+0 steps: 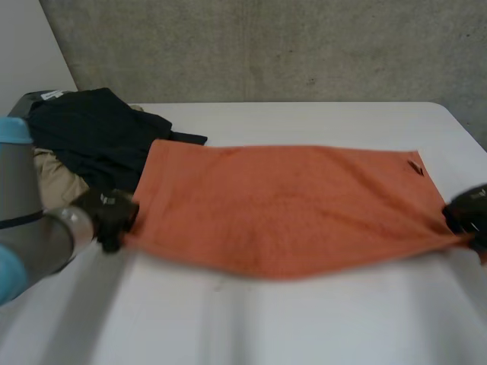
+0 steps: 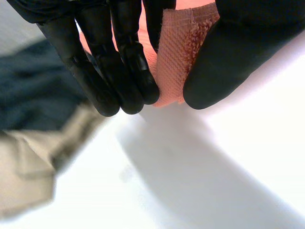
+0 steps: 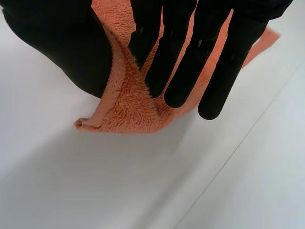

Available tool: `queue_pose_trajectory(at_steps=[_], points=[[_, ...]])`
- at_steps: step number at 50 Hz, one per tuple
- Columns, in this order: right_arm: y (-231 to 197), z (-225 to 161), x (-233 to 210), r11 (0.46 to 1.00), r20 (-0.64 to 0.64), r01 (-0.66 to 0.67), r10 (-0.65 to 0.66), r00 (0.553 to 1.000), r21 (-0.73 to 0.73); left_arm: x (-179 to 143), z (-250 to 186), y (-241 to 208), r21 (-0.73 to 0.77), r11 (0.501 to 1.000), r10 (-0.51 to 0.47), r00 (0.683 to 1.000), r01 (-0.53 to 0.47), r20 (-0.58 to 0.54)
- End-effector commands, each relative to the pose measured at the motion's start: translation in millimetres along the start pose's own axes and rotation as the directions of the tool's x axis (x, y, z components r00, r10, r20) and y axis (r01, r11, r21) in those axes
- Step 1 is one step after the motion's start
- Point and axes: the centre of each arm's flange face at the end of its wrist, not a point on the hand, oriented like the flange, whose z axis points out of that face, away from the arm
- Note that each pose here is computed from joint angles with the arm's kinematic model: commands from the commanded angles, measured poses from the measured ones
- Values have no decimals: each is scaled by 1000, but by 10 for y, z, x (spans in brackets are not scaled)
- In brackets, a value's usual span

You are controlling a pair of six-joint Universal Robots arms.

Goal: Fold the laundry.

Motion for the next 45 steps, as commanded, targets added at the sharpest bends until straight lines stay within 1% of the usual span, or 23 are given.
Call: queue_pose_trajectory(at_steps=[1,2,5,8,10,12,14,15,18,19,22,23,25,27,30,33,41,45], points=[[219,-317,-36,984,128,131,-116,985,-118,110,-435,223,-127,987,78,981,-102,-177],[228,-309,-38,978,132,173,-158,979,-115,110,-450,212,-120,986,87,977,-111,-194],[233,-235,-48,976,124,190,-177,976,-109,83,-422,148,-89,989,102,978,-119,-182],[217,-88,-29,975,83,201,-194,978,-94,9,-306,53,-61,991,111,986,-119,-126],[201,15,4,973,43,216,-214,976,-84,-73,-184,-27,-43,993,110,992,-112,-65],[175,125,60,969,-6,237,-238,971,-68,-139,-64,-121,-13,995,97,995,-97,-14],[133,182,90,967,-41,251,-253,967,-46,-167,23,-190,16,997,79,997,-79,11],[83,244,118,964,-79,265,-266,961,-21,-201,115,-270,52,997,59,998,-61,35],[-19,359,139,959,-139,283,-276,951,35,-223,255,-387,108,993,31,998,-37,58],[-97,440,175,953,-193,292,-273,943,80,-244,362,-465,147,989,15,997,-27,78],[-224,617,247,942,-288,294,-240,927,161,-283,528,-574,195,981,-10,993,-13,117],[-257,653,274,939,-313,293,-228,922,181,-311,624,-637,216,976,-27,989,-6,149],[-318,741,321,931,-358,289,-198,913,222,-350,721,-676,221,975,-46,981,4,187],[-419,903,388,915,-409,278,-143,901,292,-399,883,-727,224,974,-74,969,19,237],[-522,1086,402,893,-433,269,-95,896,362,-415,1031,-765,233,972,-86,958,21,273],[-566,1284,401,877,-444,269,-71,893,399,-412,1178,-814,260,966,-85,955,9,285],[-664,1710,347,844,-471,308,-76,879,439,-320,1434,-953,328,945,-82,949,-24,306],[-702,1870,285,828,-480,324,-76,874,458,-283,1487,-972,332,943,-75,945,-37,319]])
